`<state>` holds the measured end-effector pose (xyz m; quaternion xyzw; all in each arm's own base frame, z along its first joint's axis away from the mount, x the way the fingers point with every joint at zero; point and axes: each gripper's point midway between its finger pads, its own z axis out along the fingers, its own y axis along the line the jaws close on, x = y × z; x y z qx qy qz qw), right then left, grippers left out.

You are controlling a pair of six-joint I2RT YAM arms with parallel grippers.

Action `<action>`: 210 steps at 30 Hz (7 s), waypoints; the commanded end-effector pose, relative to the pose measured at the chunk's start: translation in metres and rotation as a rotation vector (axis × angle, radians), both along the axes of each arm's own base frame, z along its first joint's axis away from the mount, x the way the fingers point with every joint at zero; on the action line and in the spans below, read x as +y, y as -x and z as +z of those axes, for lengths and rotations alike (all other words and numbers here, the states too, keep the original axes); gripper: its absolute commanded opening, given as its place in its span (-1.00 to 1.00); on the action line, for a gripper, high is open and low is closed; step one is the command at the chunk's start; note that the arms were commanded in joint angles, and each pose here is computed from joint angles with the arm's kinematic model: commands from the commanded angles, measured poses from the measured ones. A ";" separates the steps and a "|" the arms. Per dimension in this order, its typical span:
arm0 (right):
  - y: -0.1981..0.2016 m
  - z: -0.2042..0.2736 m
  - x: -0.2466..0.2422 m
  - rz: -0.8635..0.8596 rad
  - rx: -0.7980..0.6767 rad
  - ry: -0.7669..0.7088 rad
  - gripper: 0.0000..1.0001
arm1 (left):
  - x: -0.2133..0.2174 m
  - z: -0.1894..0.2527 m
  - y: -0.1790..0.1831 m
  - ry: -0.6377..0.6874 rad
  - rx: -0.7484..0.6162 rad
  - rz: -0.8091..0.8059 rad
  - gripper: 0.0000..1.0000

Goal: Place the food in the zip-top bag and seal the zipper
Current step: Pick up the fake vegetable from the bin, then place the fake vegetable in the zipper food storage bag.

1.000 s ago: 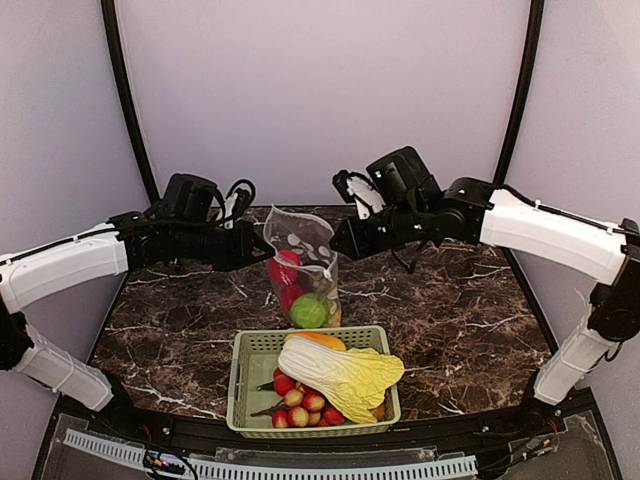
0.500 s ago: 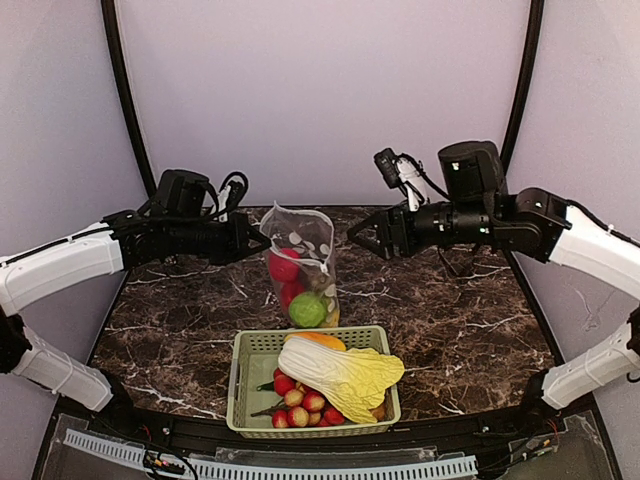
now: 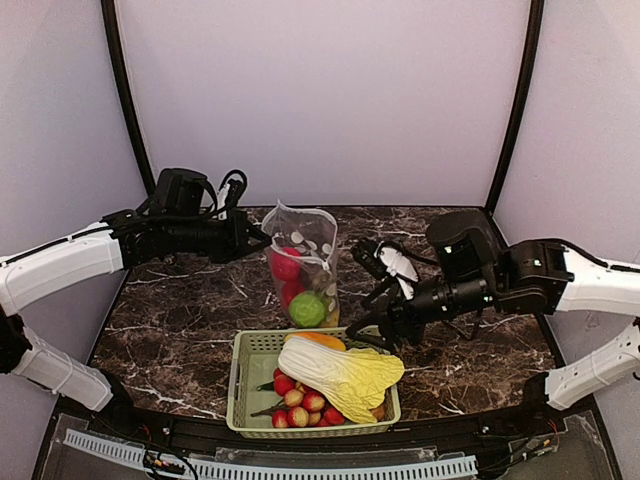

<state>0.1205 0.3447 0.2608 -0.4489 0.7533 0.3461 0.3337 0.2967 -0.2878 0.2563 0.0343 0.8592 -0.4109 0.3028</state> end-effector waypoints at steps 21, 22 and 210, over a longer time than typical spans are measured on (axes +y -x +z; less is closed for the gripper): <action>0.020 -0.104 0.059 0.048 -0.148 0.381 0.54 | -0.001 0.005 0.000 0.027 -0.007 -0.021 -0.99; 0.019 -0.106 0.061 0.046 -0.154 0.390 0.54 | -0.001 0.005 0.000 0.027 -0.006 -0.022 -0.99; -0.109 -0.022 0.052 -0.259 -0.177 -0.021 -1.00 | -0.030 0.027 -0.015 -0.107 -0.043 -0.268 0.47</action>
